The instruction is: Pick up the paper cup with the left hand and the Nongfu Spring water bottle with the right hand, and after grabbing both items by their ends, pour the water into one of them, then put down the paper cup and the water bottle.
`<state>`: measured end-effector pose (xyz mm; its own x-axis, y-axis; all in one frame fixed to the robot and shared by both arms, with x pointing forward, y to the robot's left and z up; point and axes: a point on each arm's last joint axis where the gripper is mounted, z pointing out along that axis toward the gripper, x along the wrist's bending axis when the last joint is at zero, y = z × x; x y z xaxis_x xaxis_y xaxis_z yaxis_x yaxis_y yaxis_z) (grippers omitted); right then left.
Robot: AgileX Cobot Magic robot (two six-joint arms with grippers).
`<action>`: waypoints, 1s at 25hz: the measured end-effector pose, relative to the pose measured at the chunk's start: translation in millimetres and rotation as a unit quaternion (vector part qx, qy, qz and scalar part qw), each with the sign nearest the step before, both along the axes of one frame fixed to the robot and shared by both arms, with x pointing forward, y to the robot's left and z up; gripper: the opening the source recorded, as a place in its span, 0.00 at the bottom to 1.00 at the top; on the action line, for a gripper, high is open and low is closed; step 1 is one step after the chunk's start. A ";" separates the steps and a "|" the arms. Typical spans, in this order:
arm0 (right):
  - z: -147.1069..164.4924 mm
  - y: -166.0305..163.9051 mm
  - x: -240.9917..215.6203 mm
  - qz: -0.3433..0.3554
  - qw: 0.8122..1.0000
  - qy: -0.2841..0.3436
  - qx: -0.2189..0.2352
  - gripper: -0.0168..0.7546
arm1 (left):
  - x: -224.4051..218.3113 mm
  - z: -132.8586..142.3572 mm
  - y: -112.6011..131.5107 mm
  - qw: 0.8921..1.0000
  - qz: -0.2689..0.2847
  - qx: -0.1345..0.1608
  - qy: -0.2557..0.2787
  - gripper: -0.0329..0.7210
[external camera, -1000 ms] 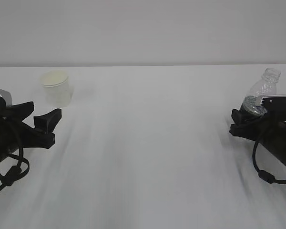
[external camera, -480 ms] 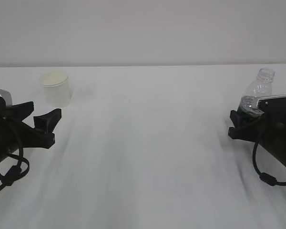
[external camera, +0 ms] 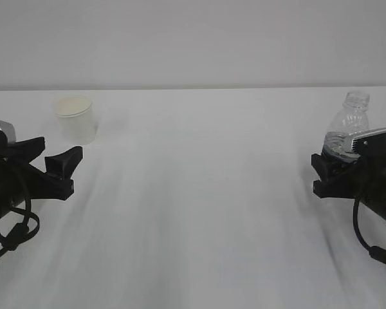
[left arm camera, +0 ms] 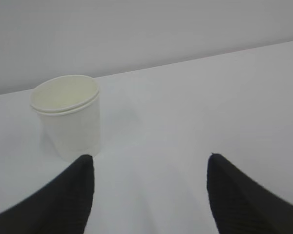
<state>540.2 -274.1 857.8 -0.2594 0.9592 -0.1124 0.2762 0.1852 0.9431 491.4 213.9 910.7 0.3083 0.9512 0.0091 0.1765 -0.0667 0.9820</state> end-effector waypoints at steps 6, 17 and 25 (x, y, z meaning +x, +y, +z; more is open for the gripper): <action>14.7 3.9 -13.7 0.027 1.000 -0.011 -0.005 0.58 | 0.0 0.0 0.0 1.000 0.000 0.000 0.000 0.74; 27.0 4.0 -27.8 0.028 0.999 -0.017 0.001 0.58 | 0.0 0.0 0.0 1.000 0.000 0.000 0.000 0.72; 26.7 6.3 -29.0 0.041 0.999 -0.016 0.001 0.58 | 12.4 -2.1 7.5 0.998 0.054 -0.013 0.000 0.73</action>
<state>511.2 -267.8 884.5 -0.3335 0.9352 -0.1193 0.2303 0.2035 0.9516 503.8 221.4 908.5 0.2030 0.9791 -0.0156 0.1805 -0.0217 0.9833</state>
